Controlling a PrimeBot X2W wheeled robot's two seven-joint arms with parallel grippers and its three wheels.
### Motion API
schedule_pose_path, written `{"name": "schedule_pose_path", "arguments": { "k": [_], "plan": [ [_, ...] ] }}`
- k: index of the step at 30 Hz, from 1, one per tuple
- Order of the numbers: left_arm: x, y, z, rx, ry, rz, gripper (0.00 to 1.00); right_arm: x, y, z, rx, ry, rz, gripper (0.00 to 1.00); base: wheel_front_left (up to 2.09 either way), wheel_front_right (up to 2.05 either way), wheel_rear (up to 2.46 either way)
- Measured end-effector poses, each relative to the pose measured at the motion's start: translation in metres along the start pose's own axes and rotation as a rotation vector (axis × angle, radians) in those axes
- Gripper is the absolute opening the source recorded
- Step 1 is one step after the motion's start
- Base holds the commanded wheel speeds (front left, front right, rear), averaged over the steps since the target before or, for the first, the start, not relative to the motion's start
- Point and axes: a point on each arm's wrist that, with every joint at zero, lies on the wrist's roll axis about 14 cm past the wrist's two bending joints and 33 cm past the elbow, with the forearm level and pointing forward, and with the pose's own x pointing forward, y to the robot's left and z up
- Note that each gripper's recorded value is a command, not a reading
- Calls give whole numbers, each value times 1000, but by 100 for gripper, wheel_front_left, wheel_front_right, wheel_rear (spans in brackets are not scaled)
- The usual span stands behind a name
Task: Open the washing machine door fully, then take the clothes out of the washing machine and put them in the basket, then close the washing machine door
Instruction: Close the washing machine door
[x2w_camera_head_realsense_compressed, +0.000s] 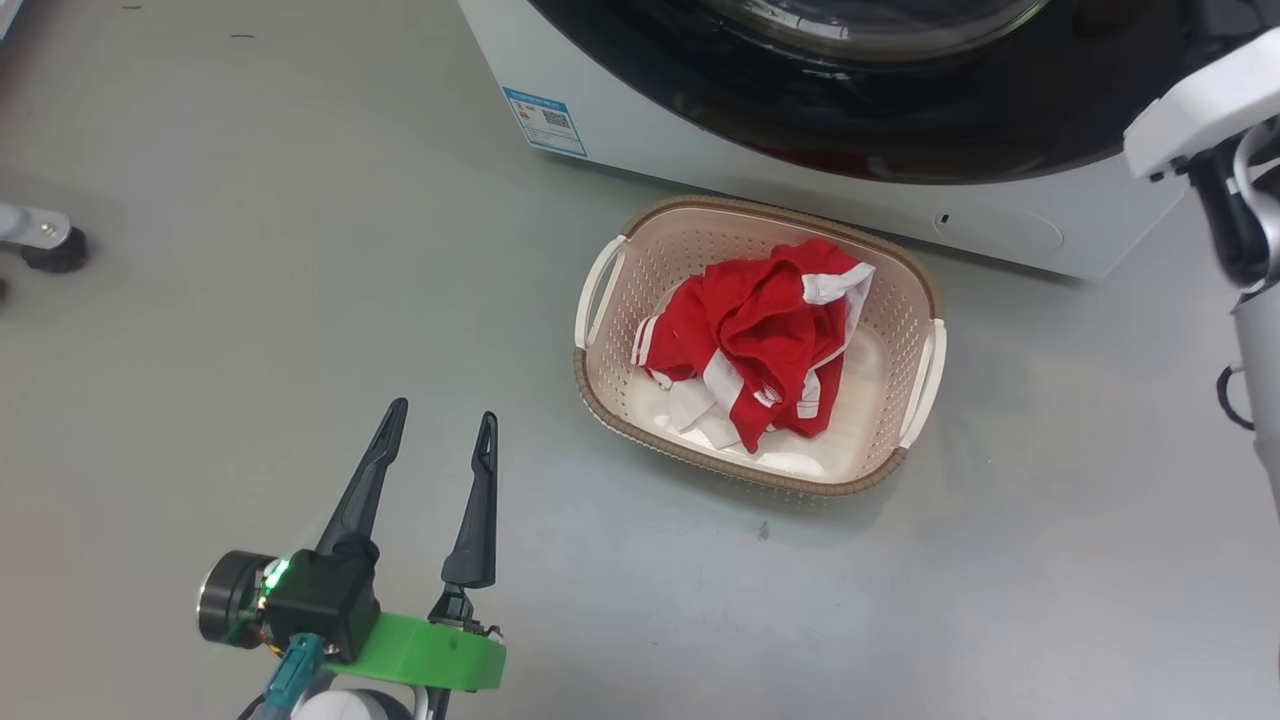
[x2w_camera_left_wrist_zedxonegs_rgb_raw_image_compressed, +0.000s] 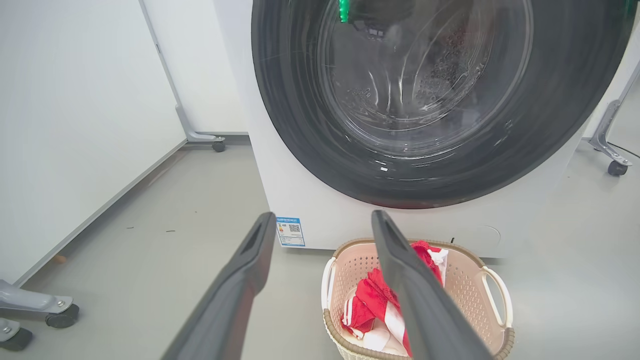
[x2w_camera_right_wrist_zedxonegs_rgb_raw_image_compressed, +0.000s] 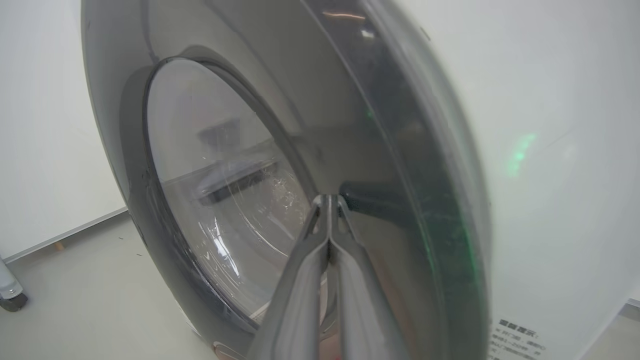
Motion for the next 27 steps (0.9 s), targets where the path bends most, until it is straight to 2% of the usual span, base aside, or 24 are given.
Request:
{"name": "schedule_pose_path", "arguments": {
  "k": [15,23,27],
  "plan": [
    [3,-1,-3,7,10,-4,100,17,-28,13,6,-50,-71,0,0,0,0],
    [-1,1,4,5,-14,1,100,13,-26,16,13,-47,-82,0,0,0,0],
    [-2,1,8,4,-26,-2,100,10,-14,14,25,-47,-62,0,0,0,0]
  ]
}}
